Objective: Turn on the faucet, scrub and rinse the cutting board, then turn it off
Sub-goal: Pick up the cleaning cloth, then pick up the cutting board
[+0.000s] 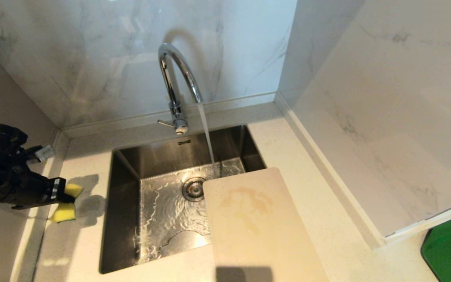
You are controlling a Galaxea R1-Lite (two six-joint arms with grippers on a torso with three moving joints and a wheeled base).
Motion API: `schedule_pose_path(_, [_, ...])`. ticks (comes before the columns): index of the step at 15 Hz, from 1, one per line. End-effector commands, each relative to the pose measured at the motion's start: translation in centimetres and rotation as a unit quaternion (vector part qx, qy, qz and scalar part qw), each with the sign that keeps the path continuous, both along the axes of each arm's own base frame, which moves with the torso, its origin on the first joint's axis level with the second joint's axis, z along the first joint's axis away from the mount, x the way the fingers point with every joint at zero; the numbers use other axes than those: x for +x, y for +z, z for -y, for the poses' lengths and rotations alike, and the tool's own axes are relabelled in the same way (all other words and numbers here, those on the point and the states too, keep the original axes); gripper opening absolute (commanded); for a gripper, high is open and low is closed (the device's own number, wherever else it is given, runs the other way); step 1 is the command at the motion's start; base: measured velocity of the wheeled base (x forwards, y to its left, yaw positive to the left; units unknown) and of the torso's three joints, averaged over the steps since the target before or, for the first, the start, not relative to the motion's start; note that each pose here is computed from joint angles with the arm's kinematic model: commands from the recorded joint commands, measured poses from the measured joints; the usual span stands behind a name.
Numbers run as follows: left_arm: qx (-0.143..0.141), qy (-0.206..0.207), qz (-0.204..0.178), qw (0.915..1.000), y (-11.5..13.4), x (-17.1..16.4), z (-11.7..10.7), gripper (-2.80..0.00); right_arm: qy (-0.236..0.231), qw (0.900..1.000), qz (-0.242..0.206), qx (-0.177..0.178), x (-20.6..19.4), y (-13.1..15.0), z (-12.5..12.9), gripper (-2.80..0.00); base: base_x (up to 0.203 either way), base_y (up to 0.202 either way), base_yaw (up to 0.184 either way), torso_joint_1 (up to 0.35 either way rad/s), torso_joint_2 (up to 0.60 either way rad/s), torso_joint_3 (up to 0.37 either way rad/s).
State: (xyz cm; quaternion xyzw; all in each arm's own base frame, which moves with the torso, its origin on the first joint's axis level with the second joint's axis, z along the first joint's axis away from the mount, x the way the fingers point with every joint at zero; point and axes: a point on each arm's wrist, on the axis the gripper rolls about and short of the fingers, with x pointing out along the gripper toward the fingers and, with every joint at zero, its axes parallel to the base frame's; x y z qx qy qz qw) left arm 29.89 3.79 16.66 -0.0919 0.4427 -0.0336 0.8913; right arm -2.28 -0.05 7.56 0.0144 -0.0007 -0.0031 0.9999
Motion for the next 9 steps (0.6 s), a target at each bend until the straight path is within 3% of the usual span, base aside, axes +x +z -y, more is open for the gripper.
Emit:
schedule_pose_path(1, [0.026, -0.023, 0.056, 0.9978, 3.5, -2.4, 0.3, -2.8, 0.0, 1.0, 0.0, 0.0, 0.0, 0.0, 0.0, -2.8, 0.0, 0.0, 0.0, 0.0, 0.0, 0.0])
schedule_pose_path(4, [0.048, -0.048, 0.089, 0.9937, 5.2, -5.3, 1.1, -2.8, 0.0, 1.0, 0.0, 0.0, 0.0, 0.0, 0.0, -2.8, 0.0, 0.0, 0.0, 0.0, 0.0, 0.0])
schedule_pose_path(9, [0.059, -0.086, 0.109, 0.9886, 5.6, -9.1, 3.3, -2.8, 0.0, 1.0, 0.0, 0.0, 0.0, 0.0, 0.0, -2.8, 0.0, 0.0, 0.0, 0.0, 0.0, 0.0])
